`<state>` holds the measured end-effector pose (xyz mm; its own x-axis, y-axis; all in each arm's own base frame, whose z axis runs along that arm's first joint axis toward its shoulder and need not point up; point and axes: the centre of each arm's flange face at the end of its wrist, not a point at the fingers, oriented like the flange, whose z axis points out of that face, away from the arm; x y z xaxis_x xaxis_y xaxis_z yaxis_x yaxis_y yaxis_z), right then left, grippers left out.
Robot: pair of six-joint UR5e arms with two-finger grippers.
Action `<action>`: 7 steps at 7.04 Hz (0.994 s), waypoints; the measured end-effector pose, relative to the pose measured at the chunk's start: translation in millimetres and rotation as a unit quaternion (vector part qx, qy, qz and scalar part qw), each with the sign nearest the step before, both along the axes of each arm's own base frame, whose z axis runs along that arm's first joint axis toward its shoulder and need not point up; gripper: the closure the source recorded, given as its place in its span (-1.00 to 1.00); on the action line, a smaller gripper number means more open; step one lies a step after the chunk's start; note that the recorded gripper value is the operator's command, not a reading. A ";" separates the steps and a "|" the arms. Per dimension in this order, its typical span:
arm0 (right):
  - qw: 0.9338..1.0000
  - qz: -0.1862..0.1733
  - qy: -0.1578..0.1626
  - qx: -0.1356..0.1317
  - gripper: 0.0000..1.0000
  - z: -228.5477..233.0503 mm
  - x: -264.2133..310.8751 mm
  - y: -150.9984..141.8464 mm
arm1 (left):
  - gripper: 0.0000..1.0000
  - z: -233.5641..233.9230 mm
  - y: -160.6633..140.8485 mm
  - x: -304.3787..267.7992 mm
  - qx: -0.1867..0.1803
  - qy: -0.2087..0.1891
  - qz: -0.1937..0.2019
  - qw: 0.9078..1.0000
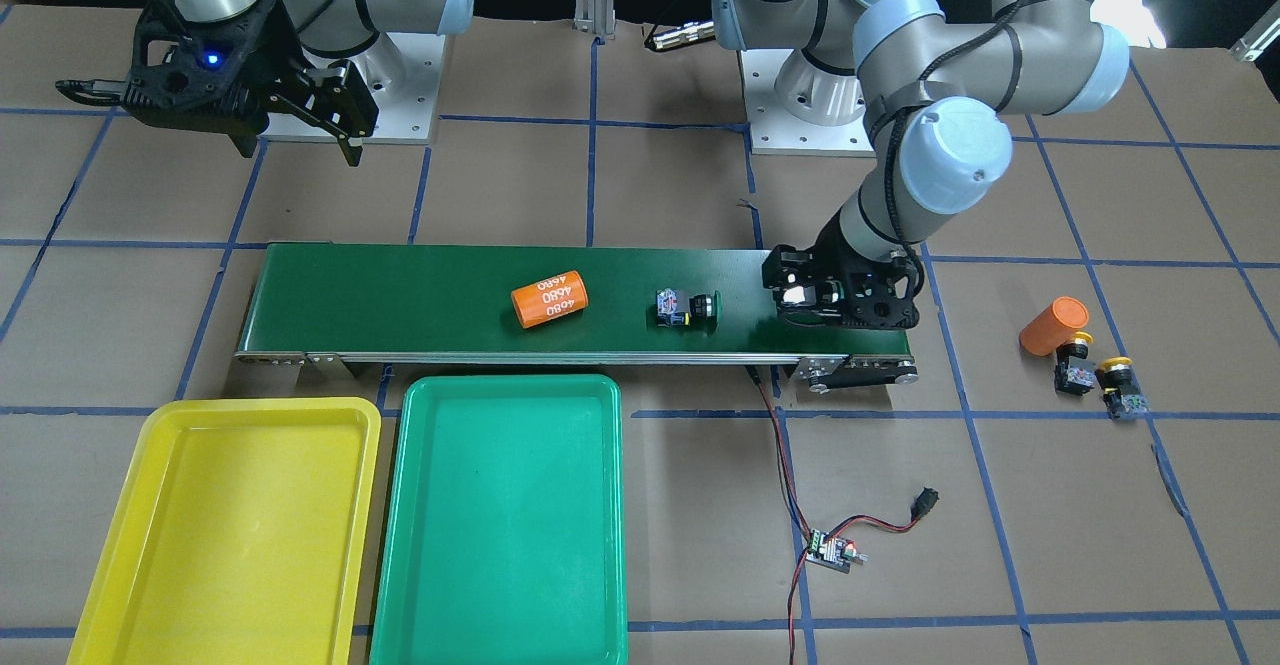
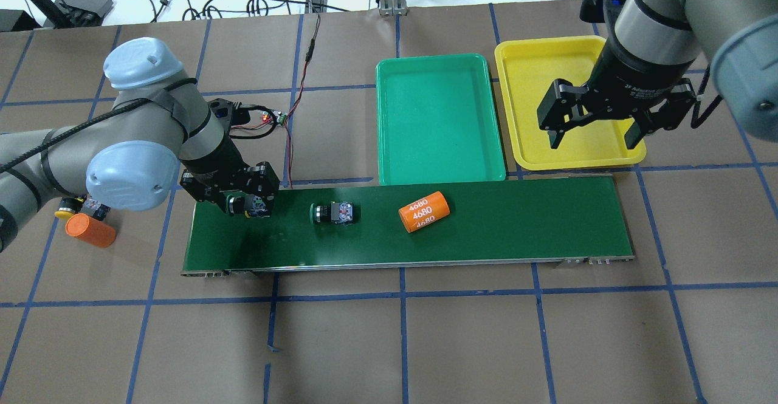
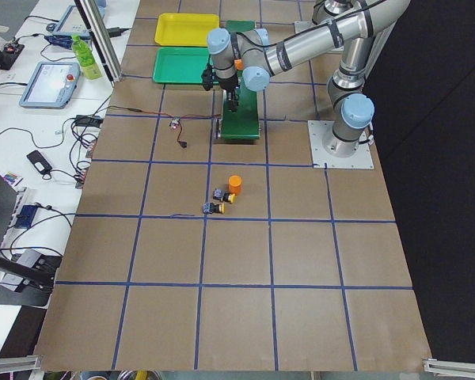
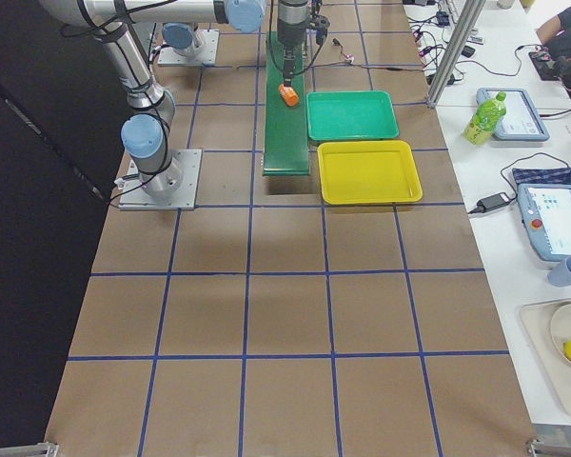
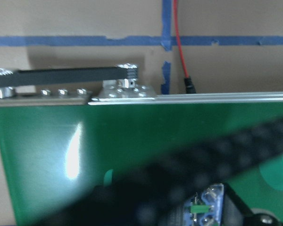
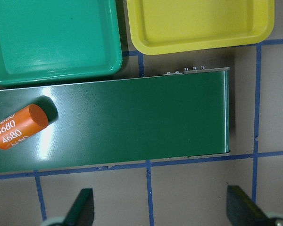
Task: Sort buttons by color to trays
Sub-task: 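Place the second green-capped button on the belt with the left gripper, then grasp the second orange cell with the left gripper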
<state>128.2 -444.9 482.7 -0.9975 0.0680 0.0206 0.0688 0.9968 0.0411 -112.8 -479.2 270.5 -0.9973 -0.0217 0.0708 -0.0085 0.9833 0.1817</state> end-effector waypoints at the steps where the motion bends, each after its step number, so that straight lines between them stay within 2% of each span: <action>1: 1.000 0.000 0.000 -0.001 -1.00 -0.4 0.0 -0.6 | -1.00 -8.1 1.4 -5.8 0.004 0.000 0.002 1.000; 2: 1.000 0.000 0.001 -0.001 -1.00 -0.3 -0.1 -1.0 | -1.00 -11.5 -0.4 -7.2 0.004 -0.001 0.000 1.000; 4: 1.000 0.000 0.001 -0.001 -1.00 -0.8 -0.3 -1.0 | -1.00 11.5 -14.0 3.9 -0.033 -0.006 0.003 0.999; 5: 1.000 0.000 0.002 0.000 -1.00 -1.2 -0.3 -0.9 | -1.00 34.6 -30.7 36.3 -0.045 -0.011 0.020 0.999; 6: 1.000 0.000 0.002 0.001 -1.00 -1.2 -0.4 -0.8 | -1.00 52.5 -48.5 93.5 -0.045 -0.014 0.027 0.999; 7: 1.000 0.000 0.003 0.001 -1.00 -1.2 -0.5 -0.7 | -1.00 55.1 -56.6 164.1 -0.042 -0.008 0.012 0.999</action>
<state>127.6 -445.6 481.4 -0.9974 0.0673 0.0264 0.0684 0.9967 0.0429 51.4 -535.8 325.6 -0.9975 -0.0408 0.0584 -0.0349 0.9945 0.0991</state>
